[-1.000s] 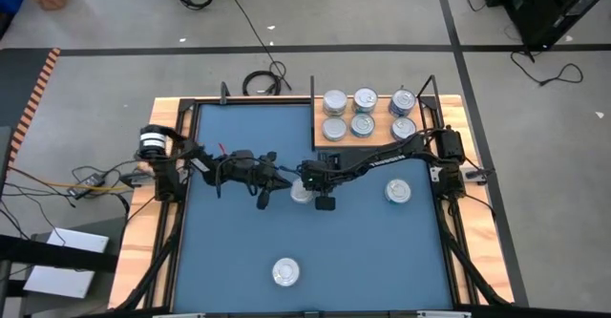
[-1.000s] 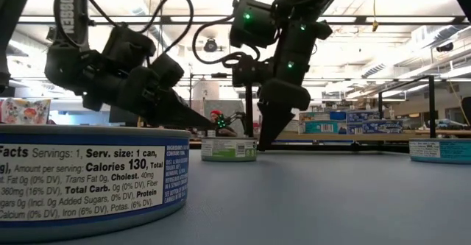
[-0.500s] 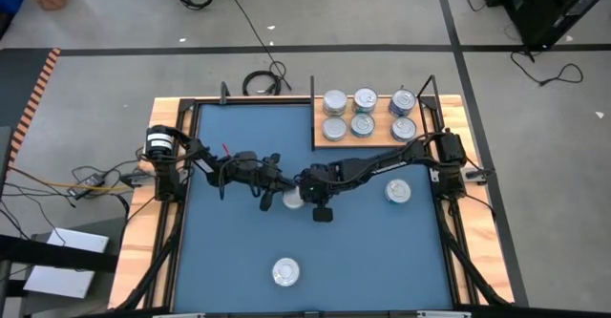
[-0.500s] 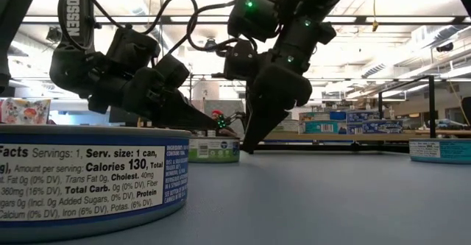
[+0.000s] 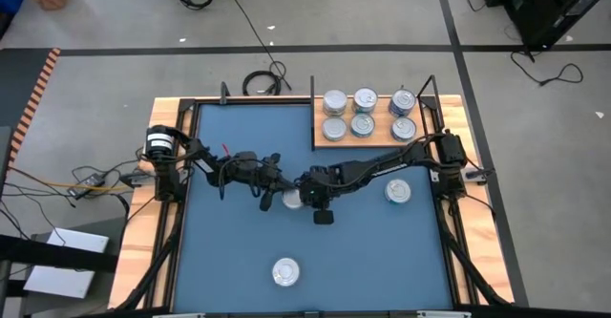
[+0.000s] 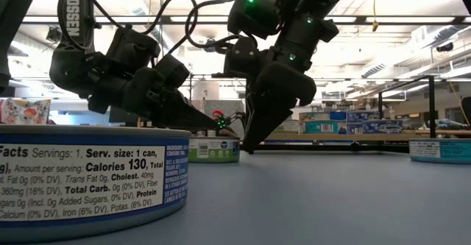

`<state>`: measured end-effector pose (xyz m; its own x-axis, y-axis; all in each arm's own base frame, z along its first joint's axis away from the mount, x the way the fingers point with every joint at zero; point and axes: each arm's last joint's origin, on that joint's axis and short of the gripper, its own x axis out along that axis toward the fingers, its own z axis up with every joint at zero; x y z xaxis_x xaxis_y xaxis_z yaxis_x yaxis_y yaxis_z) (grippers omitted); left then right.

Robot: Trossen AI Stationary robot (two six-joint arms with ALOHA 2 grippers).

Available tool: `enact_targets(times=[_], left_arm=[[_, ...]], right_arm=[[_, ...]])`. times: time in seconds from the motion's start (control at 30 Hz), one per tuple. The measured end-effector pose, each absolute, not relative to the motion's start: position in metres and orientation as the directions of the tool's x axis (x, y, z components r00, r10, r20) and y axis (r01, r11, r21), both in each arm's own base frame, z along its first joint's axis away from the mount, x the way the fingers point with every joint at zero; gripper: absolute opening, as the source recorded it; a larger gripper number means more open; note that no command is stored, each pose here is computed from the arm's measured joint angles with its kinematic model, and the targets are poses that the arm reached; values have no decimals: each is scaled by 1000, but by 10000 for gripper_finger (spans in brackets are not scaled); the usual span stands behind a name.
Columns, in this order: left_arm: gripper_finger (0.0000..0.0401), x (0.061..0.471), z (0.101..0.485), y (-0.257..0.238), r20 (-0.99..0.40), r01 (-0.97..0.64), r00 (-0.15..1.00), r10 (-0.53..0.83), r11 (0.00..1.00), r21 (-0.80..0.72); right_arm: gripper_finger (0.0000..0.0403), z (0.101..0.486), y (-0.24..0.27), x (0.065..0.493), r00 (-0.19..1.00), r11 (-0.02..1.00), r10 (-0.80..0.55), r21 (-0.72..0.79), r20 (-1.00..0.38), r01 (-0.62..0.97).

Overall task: Stack canned seafood by type on shelf
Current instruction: Stack the green tuna can on to the green tuna can on the shelf aligned with the other green tuna can

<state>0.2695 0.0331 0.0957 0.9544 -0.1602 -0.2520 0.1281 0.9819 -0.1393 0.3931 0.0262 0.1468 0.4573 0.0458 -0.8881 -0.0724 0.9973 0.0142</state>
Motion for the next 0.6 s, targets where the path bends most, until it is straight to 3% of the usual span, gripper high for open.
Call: enact_targets(times=[0.3,0.6], left_arm=[[5,269,95,33,-262,129,951,-163,981,-142],[5,270,94,28,-266,152,947,-179,981,-119]], right_arm=[[156,149,46,396,511,981,-32,-123,-859,-147],[157,151,58,397,540,946,-36,-203,-841,-253]])
